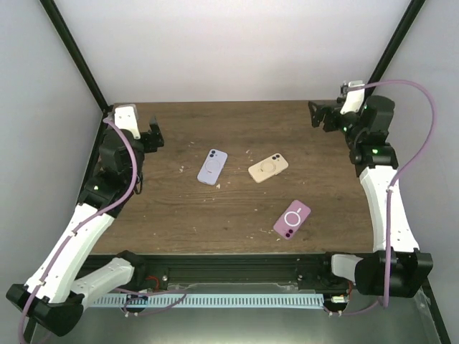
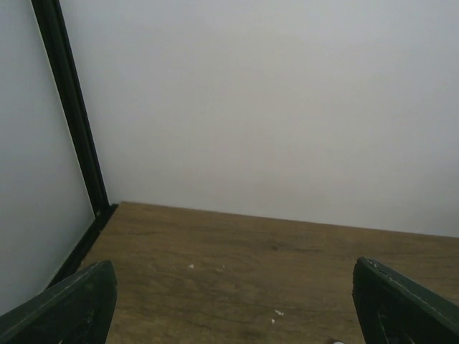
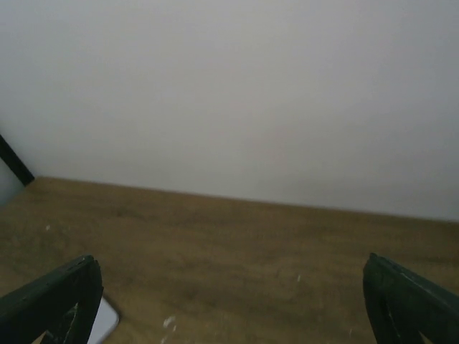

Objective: Take the phone out of the phone case
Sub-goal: Adjust the phone at the center of the board.

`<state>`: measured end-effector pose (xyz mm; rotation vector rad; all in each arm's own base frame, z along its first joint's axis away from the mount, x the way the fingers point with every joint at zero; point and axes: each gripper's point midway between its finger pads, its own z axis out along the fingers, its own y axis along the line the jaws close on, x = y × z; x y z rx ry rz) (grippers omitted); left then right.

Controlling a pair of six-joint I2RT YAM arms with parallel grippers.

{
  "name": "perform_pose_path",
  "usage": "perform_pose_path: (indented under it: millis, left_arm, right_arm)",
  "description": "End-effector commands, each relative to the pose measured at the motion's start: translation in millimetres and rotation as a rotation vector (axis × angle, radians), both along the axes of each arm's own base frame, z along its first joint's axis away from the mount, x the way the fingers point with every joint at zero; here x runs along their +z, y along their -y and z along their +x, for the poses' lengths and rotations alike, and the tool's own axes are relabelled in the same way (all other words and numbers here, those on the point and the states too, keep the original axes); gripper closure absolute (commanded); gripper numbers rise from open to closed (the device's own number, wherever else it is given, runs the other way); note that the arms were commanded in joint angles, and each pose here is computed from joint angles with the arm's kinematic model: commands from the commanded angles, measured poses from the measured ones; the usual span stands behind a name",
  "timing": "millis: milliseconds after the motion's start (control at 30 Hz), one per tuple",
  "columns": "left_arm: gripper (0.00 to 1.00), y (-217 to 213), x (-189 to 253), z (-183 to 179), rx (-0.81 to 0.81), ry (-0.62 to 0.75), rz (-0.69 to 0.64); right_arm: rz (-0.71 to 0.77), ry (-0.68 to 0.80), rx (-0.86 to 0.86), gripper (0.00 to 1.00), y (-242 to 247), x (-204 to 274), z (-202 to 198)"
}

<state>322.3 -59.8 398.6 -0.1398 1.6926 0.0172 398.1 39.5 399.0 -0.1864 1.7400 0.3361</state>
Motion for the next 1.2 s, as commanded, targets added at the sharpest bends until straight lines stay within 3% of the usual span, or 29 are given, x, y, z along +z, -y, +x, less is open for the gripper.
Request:
perform_pose_path:
  millis: [0, 167, 367, 467, 633, 800, 1033, 1167]
  left_arm:
    - [0.08, 1, -22, 6, -0.04, -0.038, -0.086]
    - [0.04, 0, -43, 0, -0.116, 0.016, -0.216]
    - [0.13, 46, -102, 7, -0.344, -0.207, -0.285]
    - [0.15, 90, -122, -2, -0.432, -0.309, -0.204]
    - [0.04, 177, -170, -40, -0.614, -0.495, -0.088]
    - [0.01, 256, -224, -86, -0.78, -0.638, 0.059]
    - [0.0, 360, -281, -136, -0.924, -0.754, 0.311]
    - [0.0, 407, -306, -150, -0.94, -0.785, 0.395]
  right_arm:
    - [0.02, -0.044, 0.032, 0.0, -4, -30, -6]
    - [0.036, -0.149, 0.077, 0.0, -11, -86, -13]
    - [-0.003, -0.244, 0.165, 0.0, -21, -136, -27]
    - [-0.073, -0.298, 0.189, 0.0, -20, -157, -31]
    - [-0.198, -0.416, 0.172, 0.0, -5, -194, -34]
    - [-0.289, -0.569, 0.157, 0.0, 19, -237, -47]
    - [-0.311, -0.661, 0.028, 0.0, 88, -253, -58]
    - [-0.318, -0.671, -0.005, 0.0, 103, -256, -66]
